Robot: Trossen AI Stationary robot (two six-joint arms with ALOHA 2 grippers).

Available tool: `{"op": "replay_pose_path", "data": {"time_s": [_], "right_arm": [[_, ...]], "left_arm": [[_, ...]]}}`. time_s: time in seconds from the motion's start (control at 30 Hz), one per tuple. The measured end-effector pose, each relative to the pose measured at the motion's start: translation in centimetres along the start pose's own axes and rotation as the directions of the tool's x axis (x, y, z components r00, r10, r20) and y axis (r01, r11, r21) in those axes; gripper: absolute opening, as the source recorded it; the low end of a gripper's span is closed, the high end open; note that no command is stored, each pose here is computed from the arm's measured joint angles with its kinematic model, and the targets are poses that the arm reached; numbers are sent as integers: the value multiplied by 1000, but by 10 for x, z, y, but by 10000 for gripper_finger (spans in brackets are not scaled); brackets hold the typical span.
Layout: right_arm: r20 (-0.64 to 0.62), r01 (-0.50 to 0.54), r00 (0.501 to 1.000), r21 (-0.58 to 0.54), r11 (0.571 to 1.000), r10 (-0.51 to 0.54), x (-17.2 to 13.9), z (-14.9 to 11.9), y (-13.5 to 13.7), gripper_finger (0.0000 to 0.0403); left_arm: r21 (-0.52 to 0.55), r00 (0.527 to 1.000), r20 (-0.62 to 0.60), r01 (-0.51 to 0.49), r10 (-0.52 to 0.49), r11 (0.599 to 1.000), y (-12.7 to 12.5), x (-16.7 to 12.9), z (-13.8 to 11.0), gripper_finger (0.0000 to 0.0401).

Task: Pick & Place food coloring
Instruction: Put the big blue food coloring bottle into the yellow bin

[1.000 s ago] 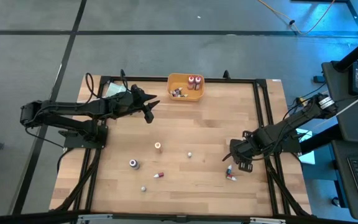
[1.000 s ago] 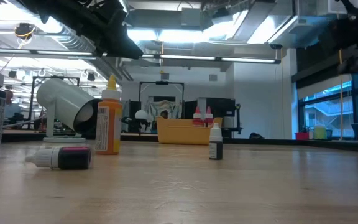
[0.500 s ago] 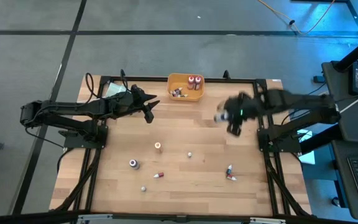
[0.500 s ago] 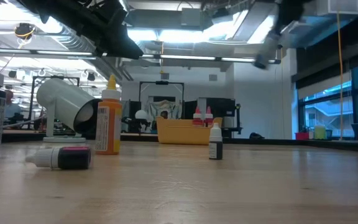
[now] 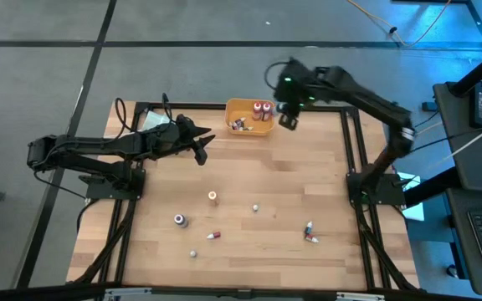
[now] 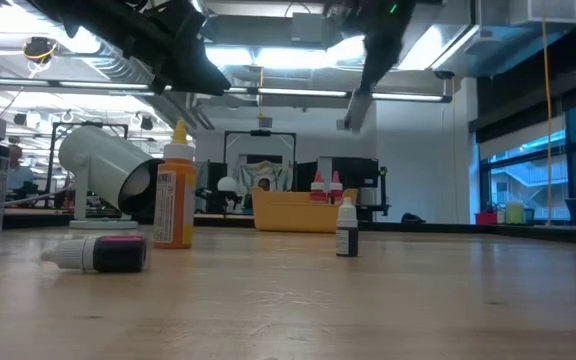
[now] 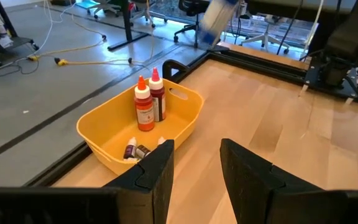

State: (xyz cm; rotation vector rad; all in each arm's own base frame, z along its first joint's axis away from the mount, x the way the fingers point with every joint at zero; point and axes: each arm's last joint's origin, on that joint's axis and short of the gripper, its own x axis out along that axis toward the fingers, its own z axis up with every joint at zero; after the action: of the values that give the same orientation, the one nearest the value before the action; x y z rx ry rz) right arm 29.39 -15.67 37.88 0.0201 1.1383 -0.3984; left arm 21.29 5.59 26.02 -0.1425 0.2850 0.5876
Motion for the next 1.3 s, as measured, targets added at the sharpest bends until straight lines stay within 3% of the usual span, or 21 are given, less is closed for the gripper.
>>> {"op": "replay_pose_path", "data": {"time_s": [0.23, 0.4, 0.97, 1.17, 1.3], "right_arm": [[-206, -23, 979, -97, 995, 3, 86, 15, -4, 123], [-265, -41, 964, -111, 993, 10, 125, 17, -6, 123], [-310, -60, 950, -61, 996, 39, 183, 14, -22, 123], [-289, -51, 957, -61, 997, 31, 191, 16, -22, 173], [-273, -44, 962, -60, 997, 26, 192, 18, -23, 183]], "left_arm": [[-2, 1000, 0, 1, -1, 1000, 0, 0, 0, 127], [-6, 1000, 0, 1, -1, 1000, 0, 0, 0, 127], [-4, 1000, -7, -1, 1, 1000, 0, 0, -1, 127], [-3, 1000, -7, -1, 1, 1000, 0, 0, -1, 127], [-4, 1000, -7, -1, 1, 1000, 0, 0, -1, 127]]}}
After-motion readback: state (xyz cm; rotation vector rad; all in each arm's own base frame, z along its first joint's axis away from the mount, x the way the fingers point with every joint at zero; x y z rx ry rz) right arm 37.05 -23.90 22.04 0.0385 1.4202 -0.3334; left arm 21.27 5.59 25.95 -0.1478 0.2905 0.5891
